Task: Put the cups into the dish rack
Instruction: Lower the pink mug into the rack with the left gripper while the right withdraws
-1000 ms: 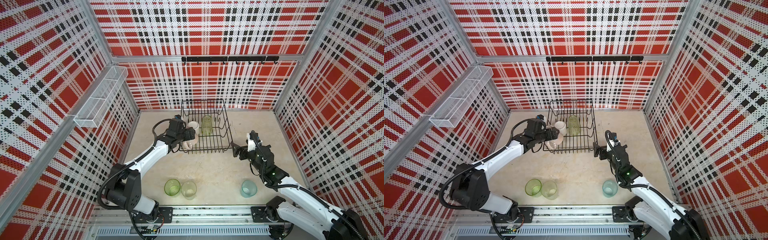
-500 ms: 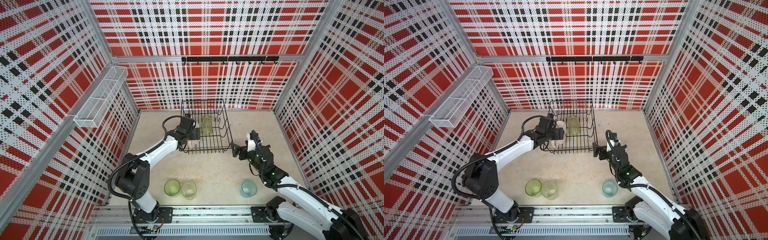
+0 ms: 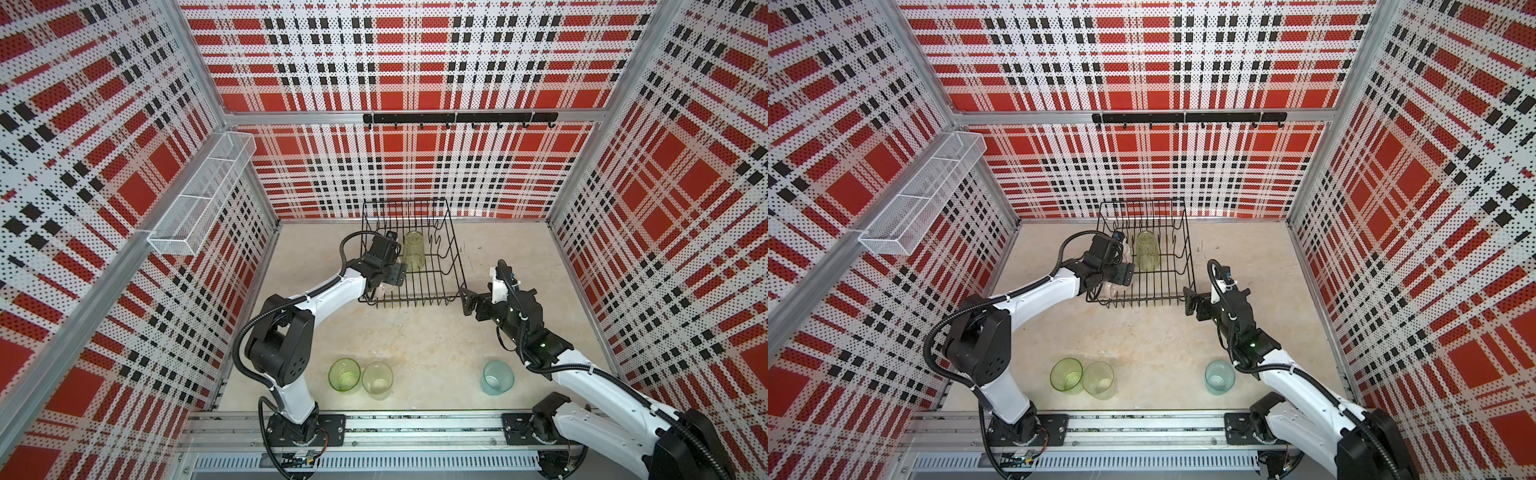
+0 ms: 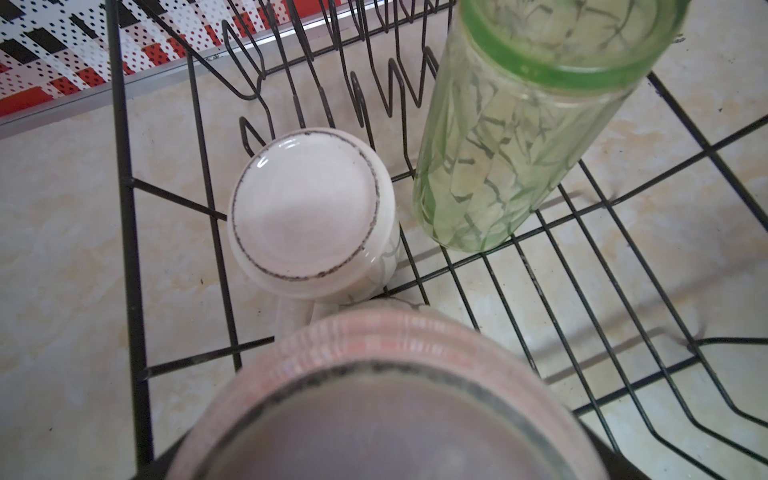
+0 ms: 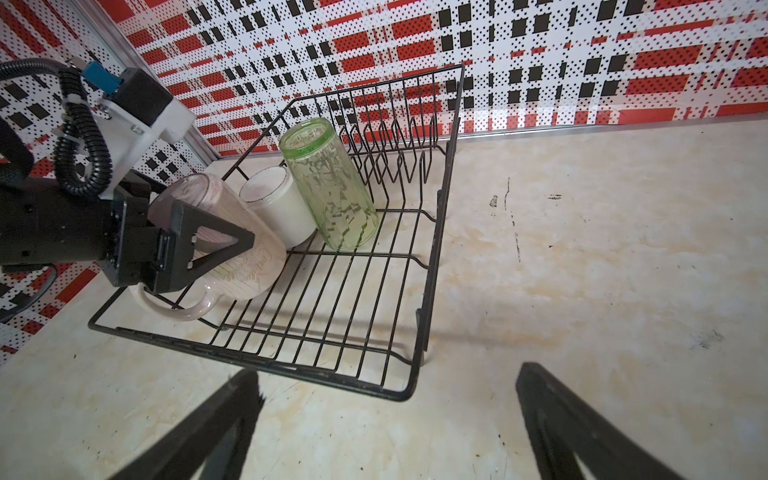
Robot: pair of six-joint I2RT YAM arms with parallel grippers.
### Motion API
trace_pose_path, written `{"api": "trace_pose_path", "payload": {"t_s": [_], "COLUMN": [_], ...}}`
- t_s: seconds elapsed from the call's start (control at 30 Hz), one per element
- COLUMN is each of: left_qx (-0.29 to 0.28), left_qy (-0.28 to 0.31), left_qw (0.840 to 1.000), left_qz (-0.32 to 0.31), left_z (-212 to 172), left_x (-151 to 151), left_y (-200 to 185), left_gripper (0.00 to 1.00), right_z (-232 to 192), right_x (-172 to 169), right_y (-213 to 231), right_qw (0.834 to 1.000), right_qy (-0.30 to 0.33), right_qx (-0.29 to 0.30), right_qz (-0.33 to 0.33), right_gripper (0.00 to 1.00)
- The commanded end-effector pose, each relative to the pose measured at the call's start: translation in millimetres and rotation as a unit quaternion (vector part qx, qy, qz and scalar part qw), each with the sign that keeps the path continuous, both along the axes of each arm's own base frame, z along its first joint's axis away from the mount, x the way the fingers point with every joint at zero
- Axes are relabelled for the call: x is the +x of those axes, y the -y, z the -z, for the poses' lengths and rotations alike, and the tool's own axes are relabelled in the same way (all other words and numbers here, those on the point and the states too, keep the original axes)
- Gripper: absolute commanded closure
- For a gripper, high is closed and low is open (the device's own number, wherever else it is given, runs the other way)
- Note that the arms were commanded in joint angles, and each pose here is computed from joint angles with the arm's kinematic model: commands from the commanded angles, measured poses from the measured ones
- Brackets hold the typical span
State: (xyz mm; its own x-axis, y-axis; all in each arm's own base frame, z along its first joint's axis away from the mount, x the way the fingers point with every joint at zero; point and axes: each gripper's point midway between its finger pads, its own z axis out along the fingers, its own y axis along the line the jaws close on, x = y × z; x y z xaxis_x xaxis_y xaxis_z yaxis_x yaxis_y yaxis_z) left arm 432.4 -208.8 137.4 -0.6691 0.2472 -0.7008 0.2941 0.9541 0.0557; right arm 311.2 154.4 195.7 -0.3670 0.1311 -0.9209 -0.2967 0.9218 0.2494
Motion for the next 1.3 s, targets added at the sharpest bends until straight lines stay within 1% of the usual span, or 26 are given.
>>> {"api": "trace_pose_path", "payload": {"t_s": [0.0, 0.17, 0.3, 0.5, 0.7, 0.93, 0.97, 1.0, 1.03, 1.07, 1.17, 1.27], "left_qx": [-0.017, -0.021, -0.034, -0.027, -0.027, -0.025, -0.026, -0.027, -0.028, -0.029, -0.037, -0.055], "left_qy": [0.059, 0.065, 0.066, 0.057, 0.059, 0.066, 0.068, 0.069, 0.072, 0.075, 0.088, 0.101], "left_qw": [0.998, 0.997, 0.997, 0.998, 0.998, 0.997, 0.997, 0.997, 0.997, 0.996, 0.995, 0.992], "left_qz": [-0.004, -0.020, -0.019, -0.022, -0.025, -0.029, -0.030, -0.029, -0.029, -0.029, -0.031, -0.044], "left_z": [-30.6, -19.3, -12.4, 2.0, 5.5, -2.8, -4.3, -6.8, -10.0, -13.0, -28.7, -49.6], "left_x": [19.8, 16.4, 16.6, 17.1, 16.0, 13.5, 12.4, 11.1, 9.4, 8.0, 4.6, 1.8], "left_y": [6.2, 2.3, 1.4, 0.4, 0.7, 0.8, 1.5, 2.5, 2.7, 3.6, 4.5, 2.5], "left_gripper": [0.29, 0.29, 0.25, 0.24, 0.14, 0.09, 0.07, 0.03, 0.01, 0.00, 0.02, 0.02], "right_z": [-16.0, -16.3, -16.5, -15.4, -14.3, -14.8, -14.2, -14.7, -15.7, -14.2, -4.7, 9.8], "right_x": [4.8, 4.8, 4.6, 4.3, 4.9, 5.7, 5.1, 3.9, 2.5, 2.0, 2.8, 11.3], "right_y": [-3.7, -3.4, -3.8, -3.8, -4.8, -8.0, -10.5, -15.6, -20.6, -21.9, -13.2, 5.8], "right_qw": [1.000, 1.000, 1.000, 1.000, 1.000, 1.000, 1.000, 0.999, 0.999, 0.999, 0.998, 0.993], "right_qy": [0.014, 0.015, 0.015, 0.014, 0.011, 0.008, 0.005, 0.004, 0.003, -0.004, -0.046, -0.115], "right_qx": [0.010, 0.010, 0.010, 0.009, 0.008, 0.008, 0.009, 0.011, 0.012, 0.011, 0.001, 0.022], "right_qz": [-0.003, -0.003, -0.004, -0.004, -0.006, -0.013, -0.020, -0.035, -0.049, -0.053, -0.036, -0.015], "right_gripper": [0.00, 0.00, 0.00, 0.00, 0.00, 0.00, 0.00, 0.00, 0.00, 0.00, 0.00, 0.00]}}
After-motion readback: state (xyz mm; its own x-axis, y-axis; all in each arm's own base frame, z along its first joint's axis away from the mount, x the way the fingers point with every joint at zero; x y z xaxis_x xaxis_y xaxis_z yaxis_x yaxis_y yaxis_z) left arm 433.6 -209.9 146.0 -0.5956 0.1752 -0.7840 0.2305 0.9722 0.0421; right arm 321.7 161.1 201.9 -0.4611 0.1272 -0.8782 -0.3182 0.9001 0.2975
